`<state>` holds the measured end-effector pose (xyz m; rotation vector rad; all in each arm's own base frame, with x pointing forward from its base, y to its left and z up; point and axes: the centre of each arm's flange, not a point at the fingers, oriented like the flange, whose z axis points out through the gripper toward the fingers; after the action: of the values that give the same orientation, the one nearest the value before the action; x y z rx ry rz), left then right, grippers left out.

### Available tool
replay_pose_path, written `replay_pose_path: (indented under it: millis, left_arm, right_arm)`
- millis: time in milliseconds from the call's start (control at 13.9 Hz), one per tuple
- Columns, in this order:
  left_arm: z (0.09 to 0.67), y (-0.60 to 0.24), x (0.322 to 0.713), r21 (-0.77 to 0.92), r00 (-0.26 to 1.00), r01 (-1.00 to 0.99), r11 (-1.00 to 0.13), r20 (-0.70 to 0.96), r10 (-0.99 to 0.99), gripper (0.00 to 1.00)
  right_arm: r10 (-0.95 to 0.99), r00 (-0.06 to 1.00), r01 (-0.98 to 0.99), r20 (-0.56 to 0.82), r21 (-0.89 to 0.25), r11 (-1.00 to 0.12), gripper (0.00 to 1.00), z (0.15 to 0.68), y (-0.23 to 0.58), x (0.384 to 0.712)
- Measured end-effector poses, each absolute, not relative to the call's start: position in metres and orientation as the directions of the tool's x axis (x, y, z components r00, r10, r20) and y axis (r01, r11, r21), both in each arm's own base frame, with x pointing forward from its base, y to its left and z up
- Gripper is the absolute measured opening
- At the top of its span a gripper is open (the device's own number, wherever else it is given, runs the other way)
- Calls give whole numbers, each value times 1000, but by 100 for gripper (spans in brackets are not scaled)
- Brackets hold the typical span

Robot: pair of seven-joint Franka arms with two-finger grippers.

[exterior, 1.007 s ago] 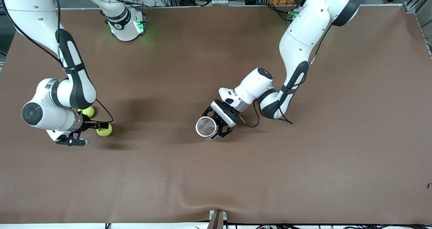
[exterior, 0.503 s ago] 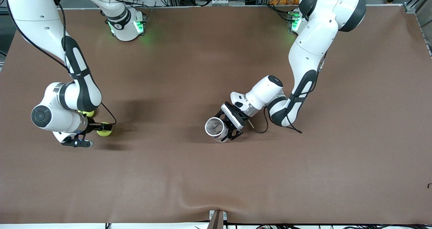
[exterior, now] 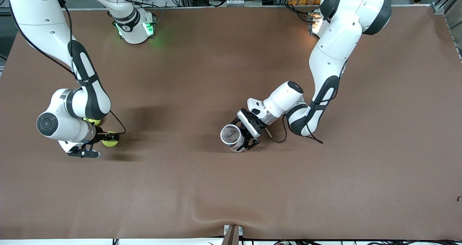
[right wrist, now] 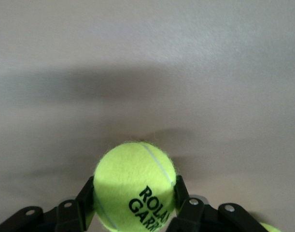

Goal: Insert tennis ball vertically with right arm
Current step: 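Carry the ball with the right gripper over the can's opening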

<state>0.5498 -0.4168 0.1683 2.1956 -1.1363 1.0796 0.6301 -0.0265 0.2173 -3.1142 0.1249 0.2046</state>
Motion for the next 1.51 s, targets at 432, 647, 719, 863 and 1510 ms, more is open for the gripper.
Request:
replay_pose_path:
  millis: [432,647,719,863,1510]
  left_arm:
    - [167,-413,551,16,344,-831,-555,800,-492,74]
    - [167,-411,551,14,342,-833,-553,799,-494,75]
    - [167,-411,551,13,341,-833,-553,799,-495,75]
    - [167,-411,551,12,339,-834,-551,800,-495,75]
    - [167,-411,551,14,340,-834,-552,800,-494,75]
  right_arm:
    - [-311,935,-333,-172,-120,-935,66,341,60,673]
    - [-481,857,-509,-184,-164,-845,66,388,134,680]
    - [-532,823,-564,-197,-177,-806,66,402,161,678]
    - [-610,759,-650,-229,-198,-734,66,428,214,670]
    - [-766,579,-803,-279,-355,-479,66,442,394,634]
